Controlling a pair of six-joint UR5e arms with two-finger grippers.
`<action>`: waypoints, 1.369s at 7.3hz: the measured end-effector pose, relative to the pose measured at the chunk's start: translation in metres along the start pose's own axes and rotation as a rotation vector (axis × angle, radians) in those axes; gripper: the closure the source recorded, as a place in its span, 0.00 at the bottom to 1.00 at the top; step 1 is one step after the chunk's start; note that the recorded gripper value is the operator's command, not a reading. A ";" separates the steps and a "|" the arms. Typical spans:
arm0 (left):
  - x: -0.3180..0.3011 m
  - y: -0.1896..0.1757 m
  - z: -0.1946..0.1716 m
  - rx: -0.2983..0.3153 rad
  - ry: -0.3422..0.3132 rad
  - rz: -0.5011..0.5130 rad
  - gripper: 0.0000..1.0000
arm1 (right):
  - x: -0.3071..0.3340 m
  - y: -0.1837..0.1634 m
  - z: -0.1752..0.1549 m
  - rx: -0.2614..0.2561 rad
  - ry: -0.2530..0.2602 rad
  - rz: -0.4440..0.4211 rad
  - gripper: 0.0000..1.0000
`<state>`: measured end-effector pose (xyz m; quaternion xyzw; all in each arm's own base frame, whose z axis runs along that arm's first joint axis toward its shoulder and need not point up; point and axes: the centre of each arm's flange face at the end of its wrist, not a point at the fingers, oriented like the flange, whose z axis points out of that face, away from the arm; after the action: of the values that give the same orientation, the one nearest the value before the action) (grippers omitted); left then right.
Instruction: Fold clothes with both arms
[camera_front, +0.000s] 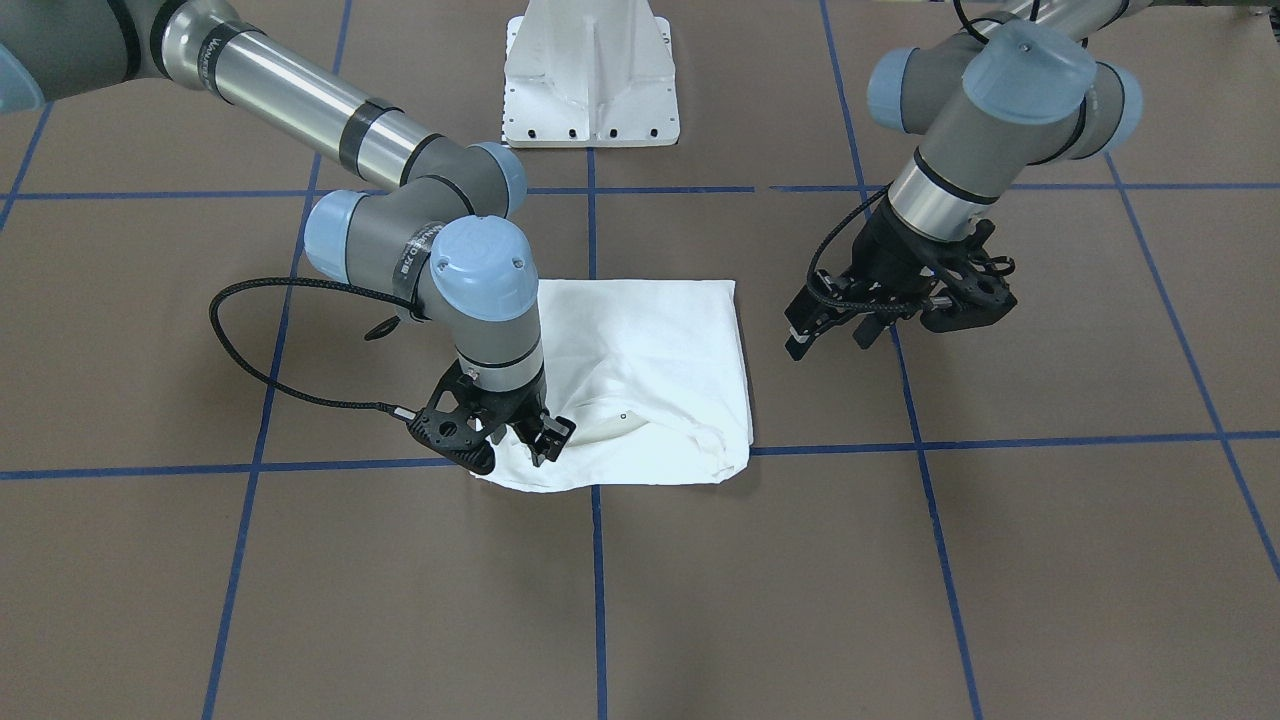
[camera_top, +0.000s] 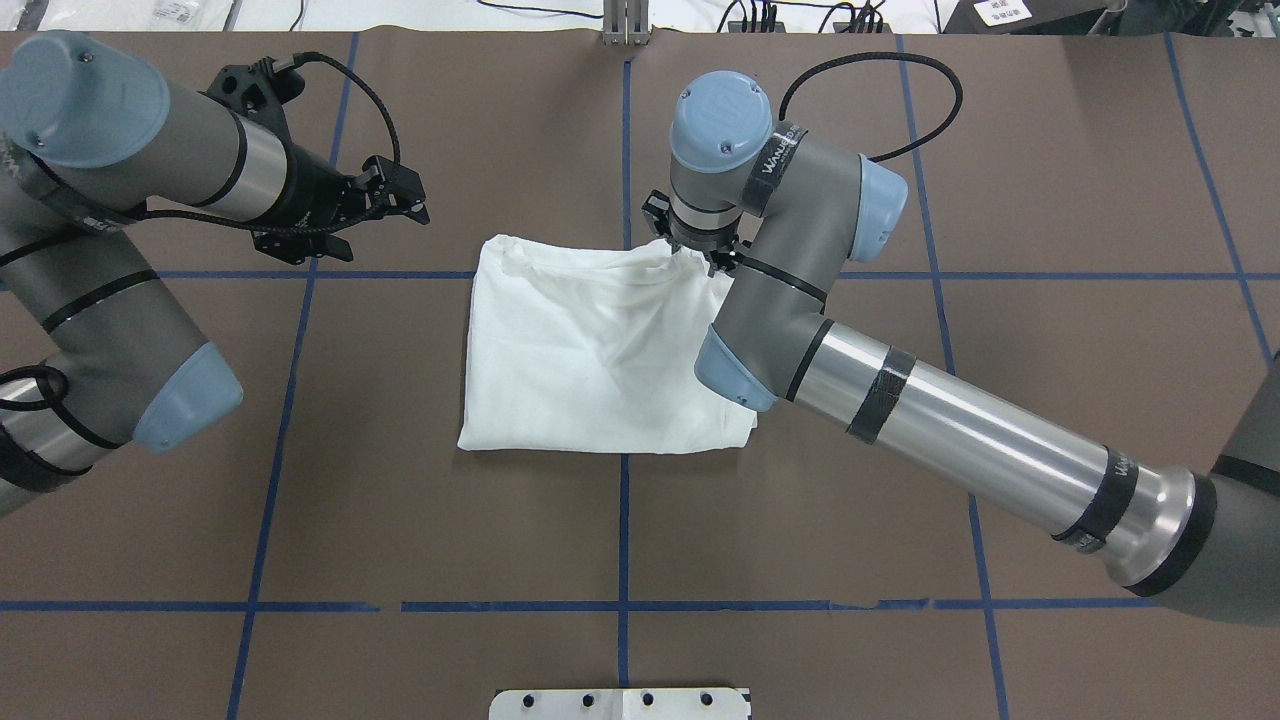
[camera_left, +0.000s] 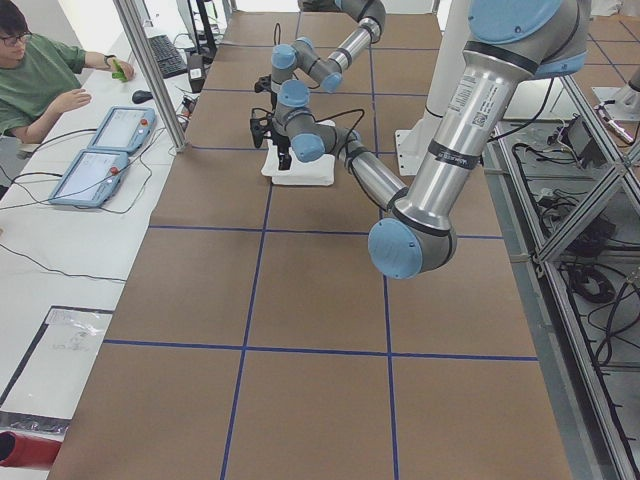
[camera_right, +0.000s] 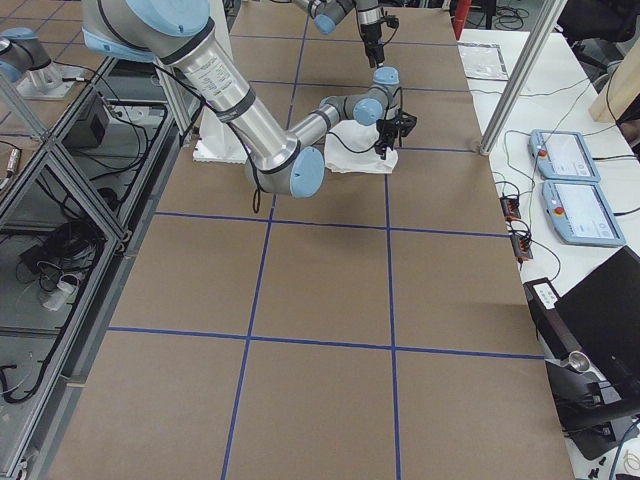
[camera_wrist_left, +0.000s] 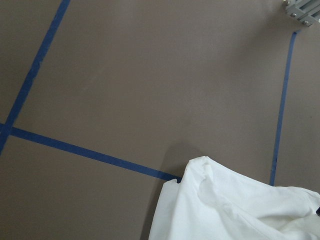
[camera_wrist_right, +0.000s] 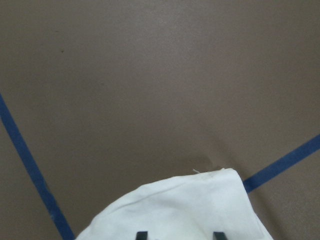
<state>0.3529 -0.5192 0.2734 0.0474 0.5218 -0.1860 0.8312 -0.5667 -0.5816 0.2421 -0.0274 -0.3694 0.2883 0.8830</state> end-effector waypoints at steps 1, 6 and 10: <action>0.000 0.000 0.000 0.000 0.000 -0.001 0.00 | 0.000 0.000 0.001 0.000 0.001 0.005 1.00; -0.002 0.001 0.002 -0.003 -0.003 -0.008 0.00 | 0.005 0.003 -0.005 -0.024 0.060 0.025 1.00; 0.000 0.002 0.001 -0.004 0.003 -0.010 0.00 | 0.018 -0.005 -0.013 -0.009 0.196 0.078 1.00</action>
<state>0.3545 -0.5178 0.2733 0.0437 0.5237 -0.1891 0.8295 -0.5450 -0.5741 0.2455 -0.0739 -0.2813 0.3169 0.9028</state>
